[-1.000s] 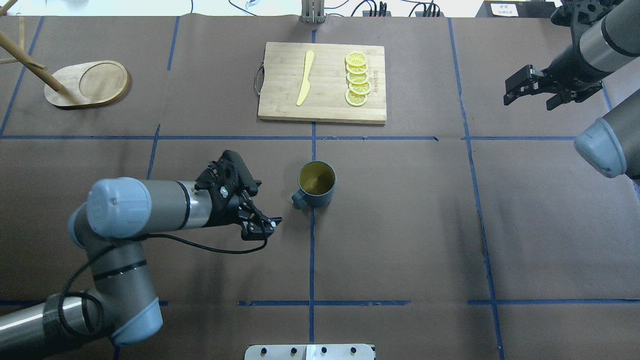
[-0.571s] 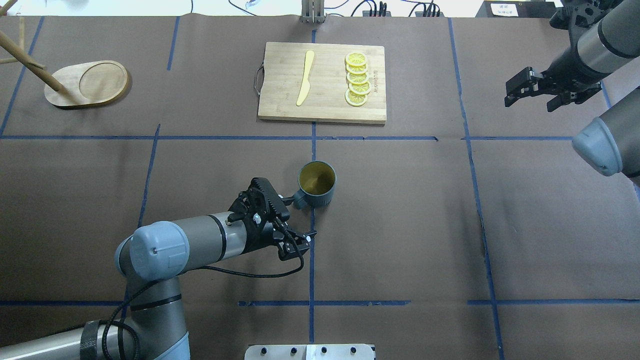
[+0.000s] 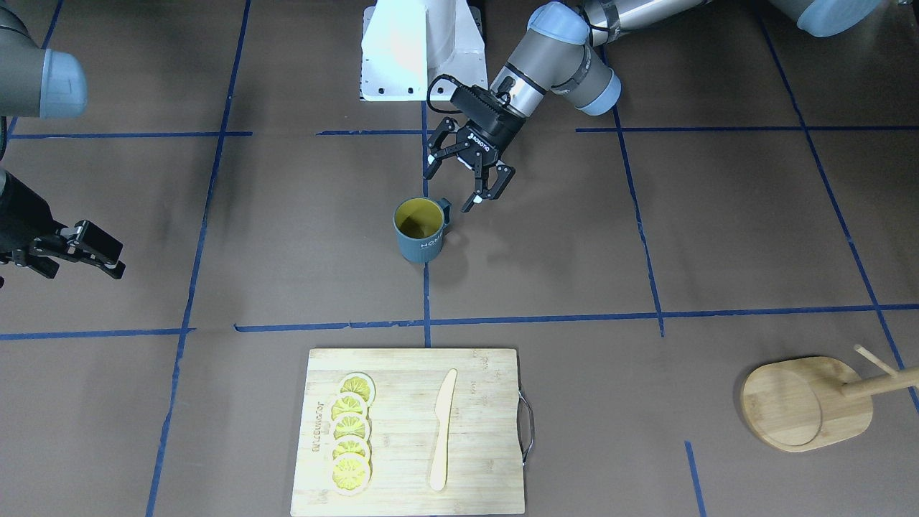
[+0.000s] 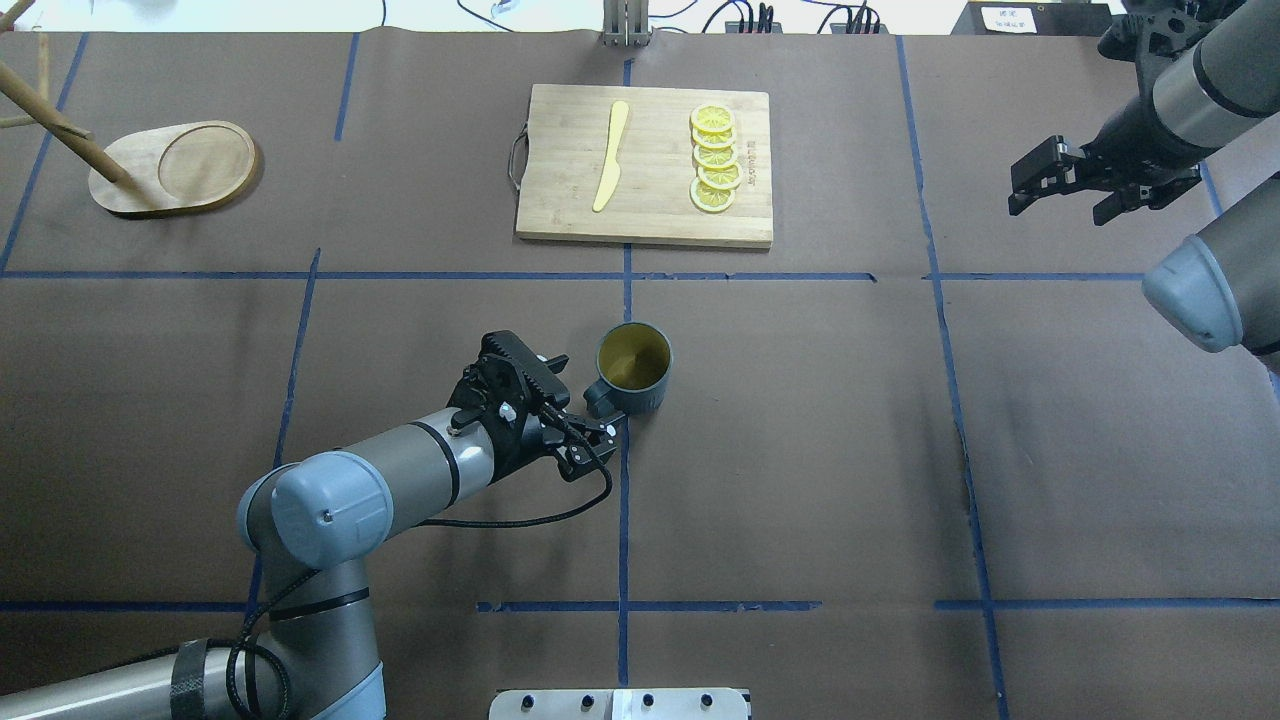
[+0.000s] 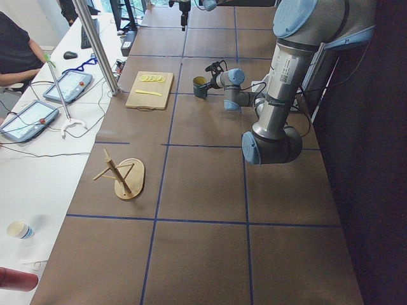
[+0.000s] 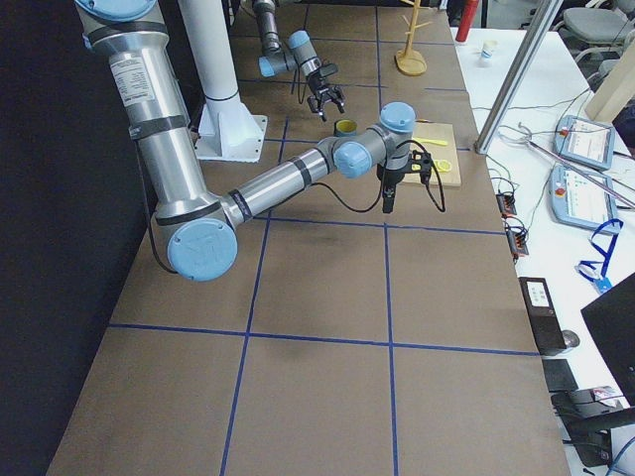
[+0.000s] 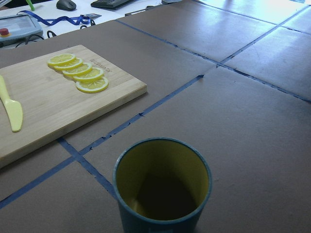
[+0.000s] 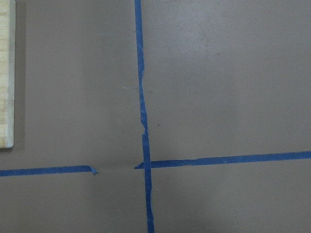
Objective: Hang cup on storage rack
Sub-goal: 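Close the left gripper on the teal mug's handle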
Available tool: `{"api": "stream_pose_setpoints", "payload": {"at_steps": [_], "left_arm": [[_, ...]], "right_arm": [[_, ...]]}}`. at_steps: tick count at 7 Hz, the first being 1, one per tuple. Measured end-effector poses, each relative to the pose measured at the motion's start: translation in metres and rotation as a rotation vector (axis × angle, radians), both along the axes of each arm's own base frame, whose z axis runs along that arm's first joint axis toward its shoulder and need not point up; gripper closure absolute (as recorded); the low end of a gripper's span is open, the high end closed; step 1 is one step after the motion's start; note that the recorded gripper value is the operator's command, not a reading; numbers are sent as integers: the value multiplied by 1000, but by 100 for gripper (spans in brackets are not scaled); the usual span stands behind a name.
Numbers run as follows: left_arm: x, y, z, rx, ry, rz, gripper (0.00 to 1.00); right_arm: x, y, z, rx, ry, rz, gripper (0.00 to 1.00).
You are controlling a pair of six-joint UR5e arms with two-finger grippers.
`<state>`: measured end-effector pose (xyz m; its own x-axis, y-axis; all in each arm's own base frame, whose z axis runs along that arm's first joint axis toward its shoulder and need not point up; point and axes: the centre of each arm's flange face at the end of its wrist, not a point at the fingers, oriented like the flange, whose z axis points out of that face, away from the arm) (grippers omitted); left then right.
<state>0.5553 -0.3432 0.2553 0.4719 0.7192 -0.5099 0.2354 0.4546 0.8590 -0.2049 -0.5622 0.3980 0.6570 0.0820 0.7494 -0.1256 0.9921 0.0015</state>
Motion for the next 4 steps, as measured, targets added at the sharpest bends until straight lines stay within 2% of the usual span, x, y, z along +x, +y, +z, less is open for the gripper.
{"api": "stream_pose_setpoints", "payload": {"at_steps": [1,4], "left_arm": [[3,-1,3,-3,-6,0,8],[21,-4,11,-7,-13,18,25]], "right_arm": [[0,0,1,-1,1,0,0],[-1,-1,4,-7,5,0,0]]}}
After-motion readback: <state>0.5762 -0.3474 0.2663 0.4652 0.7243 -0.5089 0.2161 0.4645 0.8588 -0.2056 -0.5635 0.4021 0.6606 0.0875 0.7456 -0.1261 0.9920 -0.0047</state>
